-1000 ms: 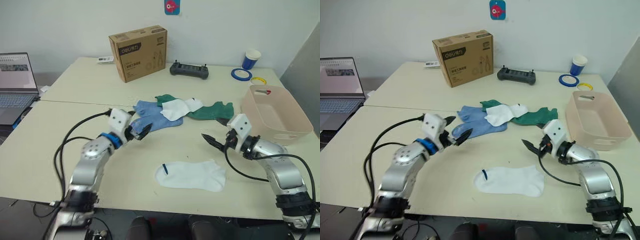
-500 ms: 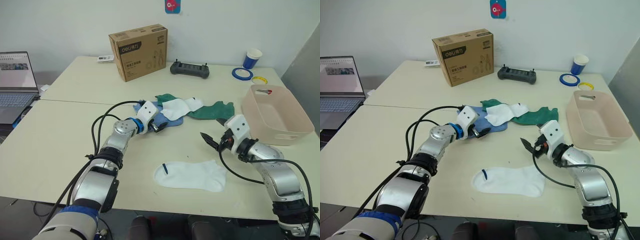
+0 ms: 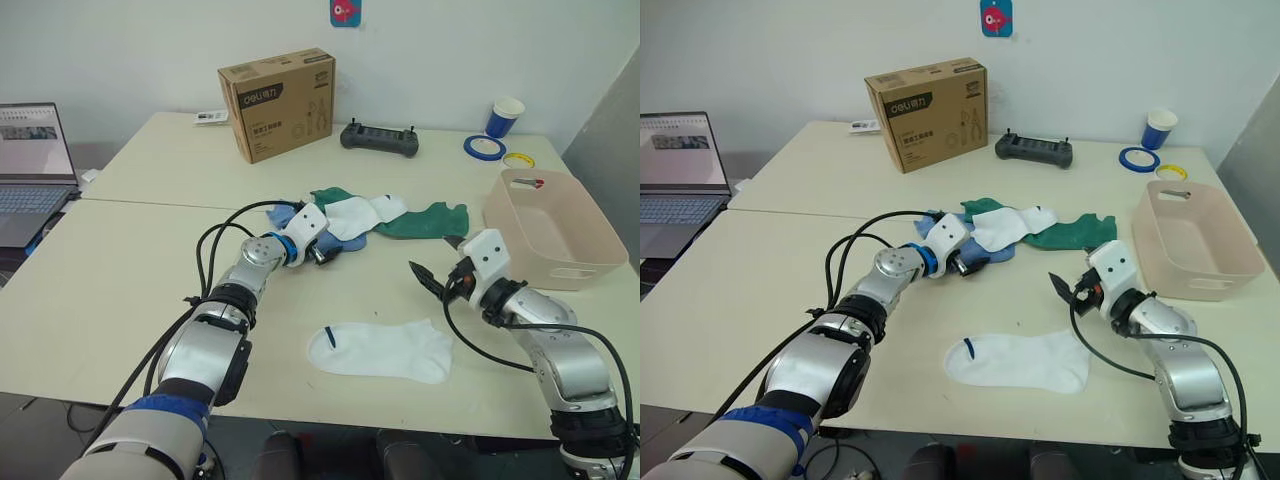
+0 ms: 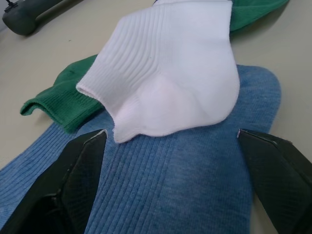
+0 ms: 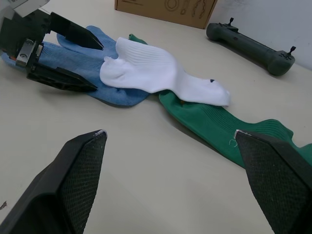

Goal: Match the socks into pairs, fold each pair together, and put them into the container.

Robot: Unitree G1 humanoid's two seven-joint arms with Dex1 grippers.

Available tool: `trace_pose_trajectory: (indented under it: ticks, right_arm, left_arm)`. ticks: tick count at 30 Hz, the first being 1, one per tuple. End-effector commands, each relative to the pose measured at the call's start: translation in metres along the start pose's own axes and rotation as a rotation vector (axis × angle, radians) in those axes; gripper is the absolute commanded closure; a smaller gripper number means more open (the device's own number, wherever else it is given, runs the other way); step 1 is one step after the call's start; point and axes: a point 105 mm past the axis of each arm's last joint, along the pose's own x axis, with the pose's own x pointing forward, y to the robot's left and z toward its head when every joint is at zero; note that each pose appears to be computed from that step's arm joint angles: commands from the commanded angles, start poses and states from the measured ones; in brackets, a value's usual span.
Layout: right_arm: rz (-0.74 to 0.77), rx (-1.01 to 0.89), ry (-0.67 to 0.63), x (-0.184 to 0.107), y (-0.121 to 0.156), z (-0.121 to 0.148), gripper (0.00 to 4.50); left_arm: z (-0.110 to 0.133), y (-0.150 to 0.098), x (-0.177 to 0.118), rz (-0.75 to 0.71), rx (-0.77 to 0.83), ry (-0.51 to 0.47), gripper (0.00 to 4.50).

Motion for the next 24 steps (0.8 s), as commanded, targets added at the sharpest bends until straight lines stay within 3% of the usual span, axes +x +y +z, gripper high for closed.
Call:
trace_pose_trajectory:
  ticks: [1, 12, 20, 24]
  right_arm:
    - [-0.025, -0.022, -0.052, -0.004, -0.007, 0.017, 0.0]
    - [-0.035, -0.009, -0.061, -0.001, -0.006, 0.023, 0.0]
    - [-0.039, -0.014, -0.053, -0.005, -0.004, 0.021, 0.0]
    - [-0.034, -0.02, -0.05, -0.005, -0.006, 0.02, 0.0]
  left_arm:
    - [0.019, 0.009, 0.003, 0.033, 0.033, -0.051, 0.91]
    - [0.033, 0.008, 0.01, 0.038, 0.03, -0.065, 4.49]
    - [0.044, 0.004, 0.005, -0.028, 0.053, -0.151, 4.49]
    - [0.049, -0.01, -0.006, -0.137, 0.193, -0.221, 4.49]
